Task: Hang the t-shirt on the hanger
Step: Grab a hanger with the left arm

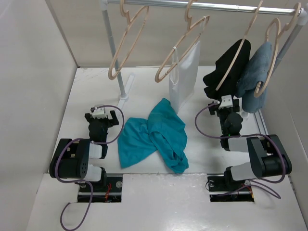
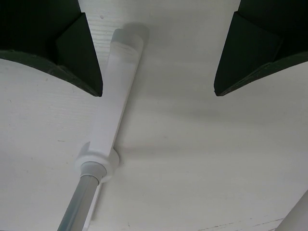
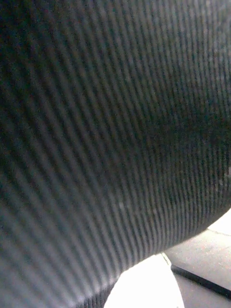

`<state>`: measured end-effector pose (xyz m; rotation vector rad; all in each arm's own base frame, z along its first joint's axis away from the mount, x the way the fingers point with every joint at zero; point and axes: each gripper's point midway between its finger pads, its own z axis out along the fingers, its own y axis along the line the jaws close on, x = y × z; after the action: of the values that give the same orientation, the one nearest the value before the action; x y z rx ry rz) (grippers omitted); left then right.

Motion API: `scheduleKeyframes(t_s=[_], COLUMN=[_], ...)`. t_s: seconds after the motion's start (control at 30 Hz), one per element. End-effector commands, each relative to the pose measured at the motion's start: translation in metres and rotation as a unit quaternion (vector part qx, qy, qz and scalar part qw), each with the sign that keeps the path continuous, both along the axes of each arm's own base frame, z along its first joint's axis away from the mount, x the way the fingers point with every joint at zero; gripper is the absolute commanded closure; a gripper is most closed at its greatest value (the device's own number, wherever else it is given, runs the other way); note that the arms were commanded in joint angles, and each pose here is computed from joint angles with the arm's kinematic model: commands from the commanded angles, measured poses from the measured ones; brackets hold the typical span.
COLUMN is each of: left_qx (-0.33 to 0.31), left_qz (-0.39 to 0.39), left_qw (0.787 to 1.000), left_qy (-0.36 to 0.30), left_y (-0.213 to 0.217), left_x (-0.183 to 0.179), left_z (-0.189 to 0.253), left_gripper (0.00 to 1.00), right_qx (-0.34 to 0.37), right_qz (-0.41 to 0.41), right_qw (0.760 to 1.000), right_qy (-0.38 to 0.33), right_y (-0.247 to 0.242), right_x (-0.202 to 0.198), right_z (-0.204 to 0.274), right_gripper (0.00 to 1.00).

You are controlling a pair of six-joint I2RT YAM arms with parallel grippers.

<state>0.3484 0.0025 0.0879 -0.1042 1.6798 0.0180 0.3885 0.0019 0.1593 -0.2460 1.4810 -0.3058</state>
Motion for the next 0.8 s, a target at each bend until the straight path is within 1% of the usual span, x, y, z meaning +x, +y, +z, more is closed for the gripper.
scheduleKeyframes(t_s=[0.0,0.07,0.1,0.13,0.17,0.2,0.23,0.27,0.3,0.33,0.37,0.4,0.43,0.47,0.5,0.53,0.57,0.6,0.63,0.67,0.7,0.73,0.77], left_qx=[-0.01,0.003,0.005,0.017,0.026,0.031,0.032,0.032,0.066,0.072,0.082,0.09,0.091,0.084,0.08,0.084,0.096,0.123,0.129,0.136,0.135,0.137,0.137], left_qz=[-0.012,-0.031,-0.054,-0.074,-0.084,-0.094,-0.094,-0.093,-0.077,-0.06,-0.052,-0.038,-0.029,0.012,0.027,0.039,0.039,0.036,0.042,0.04,0.041,0.033,0.032], left_qw=[0.99,0.988,0.986,0.981,0.98,0.97,0.968,0.965,0.946,0.968,0.97,0.967,0.971,0.973,0.973,0.969,0.972,0.97,0.963,0.965,0.965,0.965,0.957], left_qy=[-0.137,-0.149,-0.156,-0.18,-0.178,-0.224,-0.231,-0.241,-0.307,-0.232,-0.223,-0.236,-0.219,-0.214,-0.213,-0.229,-0.21,-0.206,-0.233,-0.219,-0.221,-0.22,-0.253], left_y=[-0.004,-0.01,-0.016,-0.022,-0.023,-0.026,-0.026,-0.026,-0.021,-0.013,-0.011,-0.007,-0.005,0.008,0.013,0.017,0.018,0.019,0.021,0.022,0.022,0.02,0.02], left_x=[0.016,0.016,0.011,0.004,-0.011,-0.026,-0.035,-0.043,-0.06,-0.052,-0.054,-0.06,-0.071,-0.078,-0.085,-0.096,-0.104,-0.108,-0.123,-0.125,-0.128,-0.129,-0.146], left_z=[0.074,0.08,0.08,0.09,0.084,0.111,0.115,0.123,0.168,0.143,0.152,0.178,0.179,0.186,0.194,0.219,0.219,0.229,0.266,0.273,0.289,0.304,0.353], left_gripper=[0.01,0.01,0.01,0.01,0.01,0.01,0.01,0.01,0.01,0.01,0.01,0.01,0.01,0.01,0.01,0.01,0.01,0.01,0.01,0.01,0.01,0.01,0.01], right_qx=[0.025,0.031,0.023,0.029,0.033,0.037,0.039,0.04,0.054,0.06,0.072,0.077,0.075,0.073,0.072,0.072,0.072,0.072,0.078,0.079,0.077,0.077,0.077], right_qz=[-0.033,-0.045,-0.052,-0.051,-0.051,-0.051,-0.044,-0.043,-0.048,-0.061,-0.066,-0.066,-0.067,-0.057,-0.052,-0.052,-0.052,-0.057,-0.057,-0.057,-0.052,-0.052,-0.046], right_qw=[0.999,0.998,0.998,0.998,0.998,0.997,0.997,0.997,0.997,0.995,0.995,0.994,0.994,0.994,0.994,0.994,0.994,0.994,0.994,0.994,0.993,0.993,0.994], right_qy=[-0.029,-0.031,0.026,0.021,0.029,0.039,0.055,0.049,0.038,0.041,0.034,0.038,0.051,0.063,0.063,0.064,0.064,0.064,0.059,0.054,0.066,0.066,0.07], right_y=[-0.011,-0.014,-0.016,-0.014,-0.014,-0.013,-0.01,-0.01,-0.011,-0.016,-0.017,-0.016,-0.016,-0.012,-0.009,-0.008,-0.008,-0.01,-0.01,-0.01,-0.008,-0.008,-0.006], right_x=[0.003,0.012,0.014,0.025,0.027,0.029,0.028,0.026,0.024,0.022,0.02,0.02,0.02,0.022,0.023,0.025,0.026,0.025,0.024,0.023,0.022,0.024,0.025], right_z=[0.025,0.05,0.033,0.053,0.057,0.056,0.048,0.053,0.061,0.056,0.06,0.058,0.054,0.049,0.051,0.051,0.051,0.051,0.055,0.059,0.053,0.057,0.058], right_gripper=[0.01,0.01,0.01,0.01,0.01,0.01,0.01,0.01,0.01,0.01,0.01,0.01,0.01,0.01,0.01,0.01,0.01,0.01,0.01,0.01,0.01,0.01,0.01])
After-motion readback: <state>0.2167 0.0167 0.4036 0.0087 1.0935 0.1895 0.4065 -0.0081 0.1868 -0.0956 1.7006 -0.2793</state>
